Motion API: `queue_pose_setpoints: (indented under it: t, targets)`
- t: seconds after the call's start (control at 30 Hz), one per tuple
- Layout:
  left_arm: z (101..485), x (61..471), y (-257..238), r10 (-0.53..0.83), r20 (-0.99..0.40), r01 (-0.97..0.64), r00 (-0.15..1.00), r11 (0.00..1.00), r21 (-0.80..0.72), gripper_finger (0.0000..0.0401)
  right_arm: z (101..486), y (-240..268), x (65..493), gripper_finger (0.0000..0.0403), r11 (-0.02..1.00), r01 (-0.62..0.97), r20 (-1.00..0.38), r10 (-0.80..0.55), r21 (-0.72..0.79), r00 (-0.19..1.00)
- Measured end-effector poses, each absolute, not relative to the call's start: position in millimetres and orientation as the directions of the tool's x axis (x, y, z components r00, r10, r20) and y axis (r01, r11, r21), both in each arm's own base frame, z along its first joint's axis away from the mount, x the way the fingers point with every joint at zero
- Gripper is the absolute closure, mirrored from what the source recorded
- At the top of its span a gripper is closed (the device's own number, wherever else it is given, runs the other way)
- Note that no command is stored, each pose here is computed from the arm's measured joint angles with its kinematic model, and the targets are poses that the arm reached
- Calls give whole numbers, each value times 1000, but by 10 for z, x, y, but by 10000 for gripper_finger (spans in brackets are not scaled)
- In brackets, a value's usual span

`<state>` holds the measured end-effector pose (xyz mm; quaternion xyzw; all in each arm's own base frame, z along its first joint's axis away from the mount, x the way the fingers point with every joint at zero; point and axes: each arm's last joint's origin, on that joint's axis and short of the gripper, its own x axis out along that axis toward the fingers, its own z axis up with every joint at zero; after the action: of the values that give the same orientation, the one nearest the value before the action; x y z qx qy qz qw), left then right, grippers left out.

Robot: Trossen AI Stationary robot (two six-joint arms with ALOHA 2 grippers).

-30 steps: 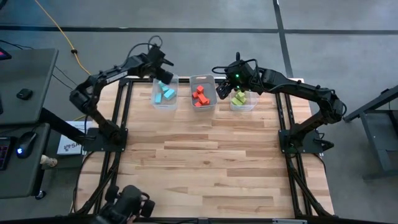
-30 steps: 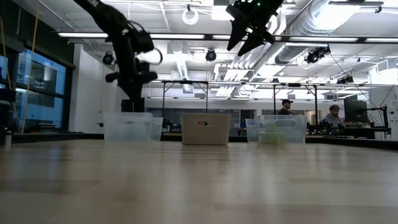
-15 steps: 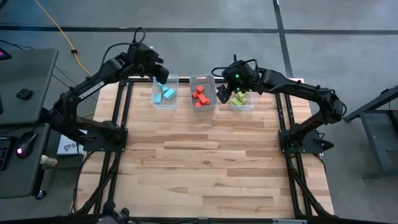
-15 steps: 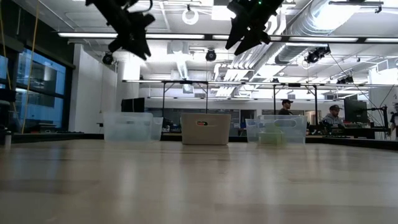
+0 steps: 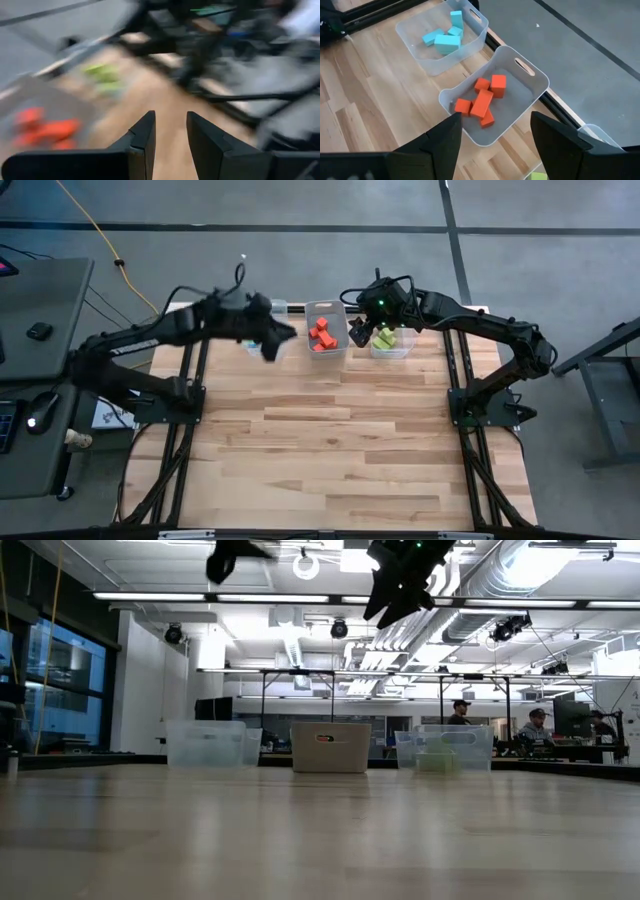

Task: Sort & place blocks by color
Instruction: Return to Home Position

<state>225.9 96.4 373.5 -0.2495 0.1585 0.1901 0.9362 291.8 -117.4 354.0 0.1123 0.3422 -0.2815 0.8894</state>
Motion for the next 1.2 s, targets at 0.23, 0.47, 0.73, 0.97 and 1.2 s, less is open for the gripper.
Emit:
queue_pose_setpoints:
  t: [0.23, 0.47, 0.73, 0.97, 1.2]
  targets:
    - [3647, 2012, 510, 165, -311, -291, 936, 859, -421, 316, 3551, -1177, 2927, 176, 816, 577, -660, -428, 10, 617]
    - [3310, 1523, 265, 191, -251, -282, 949, 869, -407, 316, 3620, -1198, 2980, 176, 826, 564, -590, -450, 12, 671]
    - [2965, 1145, 126, 134, -68, -150, 989, 897, -417, 316, 3740, -1241, 3041, 176, 795, 606, -463, -532, 15, 709]
    - [2615, 931, 84, 121, -13, -115, 993, 899, -422, 316, 3791, -1262, 3056, 176, 773, 634, -408, -575, 15, 709]
    - [2319, 823, 82, 140, 32, -114, 990, 899, -422, 315, 3822, -1290, 3039, 176, 769, 639, -388, -581, 28, 715]
